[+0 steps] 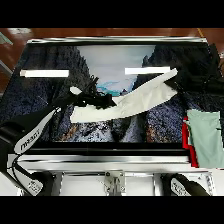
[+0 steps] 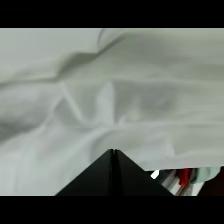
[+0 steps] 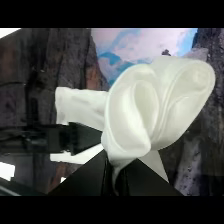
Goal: Fold the shirts.
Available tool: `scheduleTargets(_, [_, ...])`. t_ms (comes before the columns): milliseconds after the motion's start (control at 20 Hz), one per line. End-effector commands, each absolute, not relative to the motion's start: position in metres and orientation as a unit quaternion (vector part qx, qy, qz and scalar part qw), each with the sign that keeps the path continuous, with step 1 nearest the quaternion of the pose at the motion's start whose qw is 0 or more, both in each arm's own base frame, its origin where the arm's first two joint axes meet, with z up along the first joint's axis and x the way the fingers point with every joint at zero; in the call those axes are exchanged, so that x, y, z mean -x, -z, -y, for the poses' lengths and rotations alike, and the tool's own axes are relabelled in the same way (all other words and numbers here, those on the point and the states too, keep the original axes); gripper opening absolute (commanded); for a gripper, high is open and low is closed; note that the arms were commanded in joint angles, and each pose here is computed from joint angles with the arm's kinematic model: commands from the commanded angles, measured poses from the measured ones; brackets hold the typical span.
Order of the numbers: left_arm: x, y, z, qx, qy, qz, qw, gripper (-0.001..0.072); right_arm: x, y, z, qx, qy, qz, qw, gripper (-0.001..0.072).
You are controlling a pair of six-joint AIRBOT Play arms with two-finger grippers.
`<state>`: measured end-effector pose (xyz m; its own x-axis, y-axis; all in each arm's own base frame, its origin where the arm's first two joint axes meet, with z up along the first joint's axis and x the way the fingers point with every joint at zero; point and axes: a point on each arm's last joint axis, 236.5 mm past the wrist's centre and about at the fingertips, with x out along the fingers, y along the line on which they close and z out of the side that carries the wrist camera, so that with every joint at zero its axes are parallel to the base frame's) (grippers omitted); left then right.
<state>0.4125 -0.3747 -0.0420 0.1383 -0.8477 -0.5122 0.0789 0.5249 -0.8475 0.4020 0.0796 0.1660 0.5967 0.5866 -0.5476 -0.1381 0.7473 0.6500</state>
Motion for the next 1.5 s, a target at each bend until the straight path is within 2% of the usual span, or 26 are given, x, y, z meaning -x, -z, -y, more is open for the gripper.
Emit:
scheduleTargets(0, [-0.409,0.041,0.417,0.429,0.343,-0.548,0.631,0.0034,-0.398,-0.201,-0.100,-0.312,-0.262,-0.354,0.842,0.0059])
scheduleTargets(150, [-0.397,0.043,0.452,0.494,0.328,-0.550,0.588,0.0034,-0.391,-0.215,-0.108,-0.314,-0.278,-0.340,0.842,0.0058])
scheduleTargets(300, [-0.405,0.049,0.458,0.526,0.301,-0.543,0.582,0.0033,-0.387,-0.218,-0.110,-0.313,-0.284,-0.341,0.839,0.0058])
scheduleTargets(500, [-0.454,-0.008,0.412,0.501,0.348,-0.450,0.652,0.0031,-0.384,-0.217,-0.137,-0.295,-0.306,-0.345,0.837,0.0058])
scheduleTargets(650, [-0.480,-0.081,0.341,0.450,0.395,-0.382,0.704,0.0031,-0.398,-0.231,-0.187,-0.264,-0.327,-0.292,0.859,0.0058])
scheduleTargets(750, [-0.497,-0.130,0.274,0.409,0.389,-0.327,0.758,0.0031,-0.409,-0.221,-0.225,-0.242,-0.330,-0.275,0.870,0.0058])
scheduleTargets(850, [-0.506,-0.182,0.203,0.374,0.360,-0.265,0.813,0.0031,-0.417,-0.192,-0.276,-0.245,-0.339,-0.289,0.861,0.0058])
scheduleTargets(950, [-0.500,-0.227,0.150,0.361,0.339,-0.215,0.842,0.0031,-0.418,-0.141,-0.329,-0.253,-0.343,-0.326,0.844,0.0059])
scheduleTargets(1100, [-0.472,-0.277,0.109,0.341,0.342,-0.171,0.859,0.0032,-0.410,-0.052,-0.390,-0.258,-0.326,-0.384,0.824,0.0058])
scheduleTargets(1300, [-0.437,-0.299,0.111,0.316,0.381,-0.169,0.852,0.0032,-0.398,0.027,-0.432,-0.306,-0.267,-0.421,0.811,0.0059])
scheduleTargets(1400, [-0.431,-0.299,0.118,0.312,0.393,-0.175,0.847,0.0032,-0.390,0.037,-0.445,-0.322,-0.263,-0.436,0.798,0.0085])
scheduleTargets(1450, [-0.431,-0.299,0.119,0.312,0.394,-0.176,0.846,0.0032,-0.390,0.034,-0.448,-0.318,-0.272,-0.435,0.797,0.0154])
